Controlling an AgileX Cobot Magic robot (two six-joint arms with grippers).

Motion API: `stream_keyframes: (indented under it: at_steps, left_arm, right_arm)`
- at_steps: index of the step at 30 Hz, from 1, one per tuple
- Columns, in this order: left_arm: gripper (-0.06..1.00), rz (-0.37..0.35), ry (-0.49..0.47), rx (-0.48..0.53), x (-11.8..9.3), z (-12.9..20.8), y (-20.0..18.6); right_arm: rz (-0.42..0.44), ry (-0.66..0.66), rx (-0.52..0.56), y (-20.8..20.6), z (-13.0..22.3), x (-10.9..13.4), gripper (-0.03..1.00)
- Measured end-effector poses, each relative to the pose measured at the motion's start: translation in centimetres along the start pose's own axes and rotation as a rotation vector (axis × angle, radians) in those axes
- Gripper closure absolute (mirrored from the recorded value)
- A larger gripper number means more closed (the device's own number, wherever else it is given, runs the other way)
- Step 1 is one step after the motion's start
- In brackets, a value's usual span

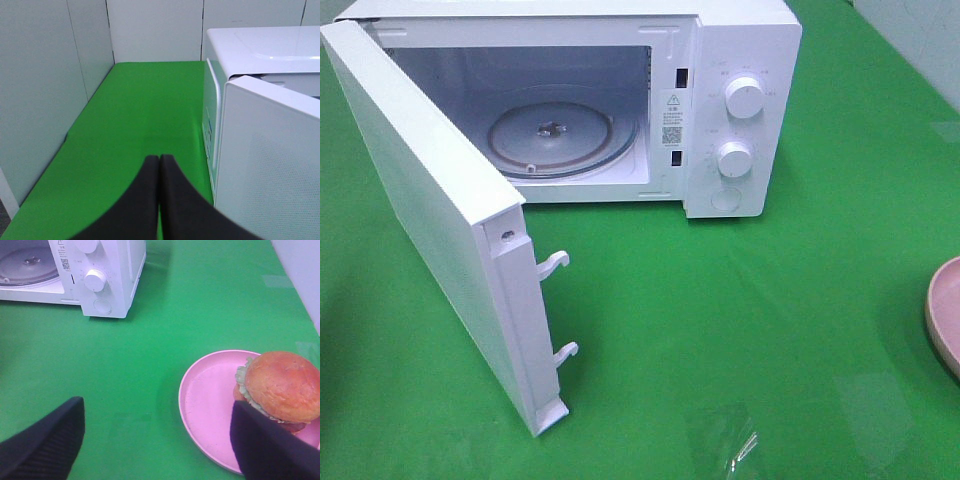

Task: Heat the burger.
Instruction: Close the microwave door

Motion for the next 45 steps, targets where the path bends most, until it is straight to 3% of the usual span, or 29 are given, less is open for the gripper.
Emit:
stream_keyframes:
  at_steps: [7,10,11,12,13,14,17,24,28,33,45]
  left_arm:
    - [0.94,0.059,-0.010,0.052,-0.5,2.5,3.0]
    - [0.94,0.147,0.021,0.104,-1.4,4.2,4.1]
    - [0.94,0.147,0.021,0.104,-1.4,4.2,4.1]
    - [0.94,0.202,0.047,0.108,-1.9,4.7,4.4]
    - [0.94,0.202,0.047,0.108,-1.9,4.7,4.4]
    - [0.94,0.262,0.061,0.103,-2.6,5.2,4.8]
    - [0.94,0.310,0.056,0.103,-3.0,6.0,5.3]
    - [0.94,0.349,0.062,0.150,-3.6,7.3,6.0]
    - [0.94,0.421,0.082,0.148,-5.5,7.2,6.6]
    - [0.94,0.449,0.085,0.147,-6.3,7.2,7.0]
    - [0.94,0.576,0.056,0.208,-12.2,9.3,8.2]
  right_arm:
    - [0.000,0.000,0.000,0.0,0.0,0.0,0.21]
    - [0.000,0.000,-0.001,0.0,0.0,0.0,0.21]
    - [0.000,0.000,-0.001,0.0,0.0,0.0,0.21]
    - [0.000,0.000,-0.001,0.0,0.0,0.0,0.21]
    - [0.000,0.000,-0.001,0.0,0.0,0.0,0.21]
    - [0.000,0.000,-0.001,0.0,0.0,0.0,0.21]
    - [0.000,0.000,-0.001,0.0,0.0,0.0,0.21]
    - [0.000,0.000,-0.001,0.0,0.0,0.0,0.21]
    - [0.000,0.000,-0.002,0.0,0.0,0.0,0.21]
    - [0.000,0.000,-0.002,0.0,0.0,0.0,0.21]
    - [0.000,0.000,-0.002,0.0,0.0,0.0,0.21]
Point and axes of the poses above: a point on each arm's last joint axis where the gripper is mounted, y pointing out along that axis toward the gripper, x along the wrist's bending axis when the last joint is at zero, z = x × y, the point moved 3 cm from there along y, pointing out along that axis toward the gripper, and after that the axes turned 12 degrees about -y, right-handed, at the moved point
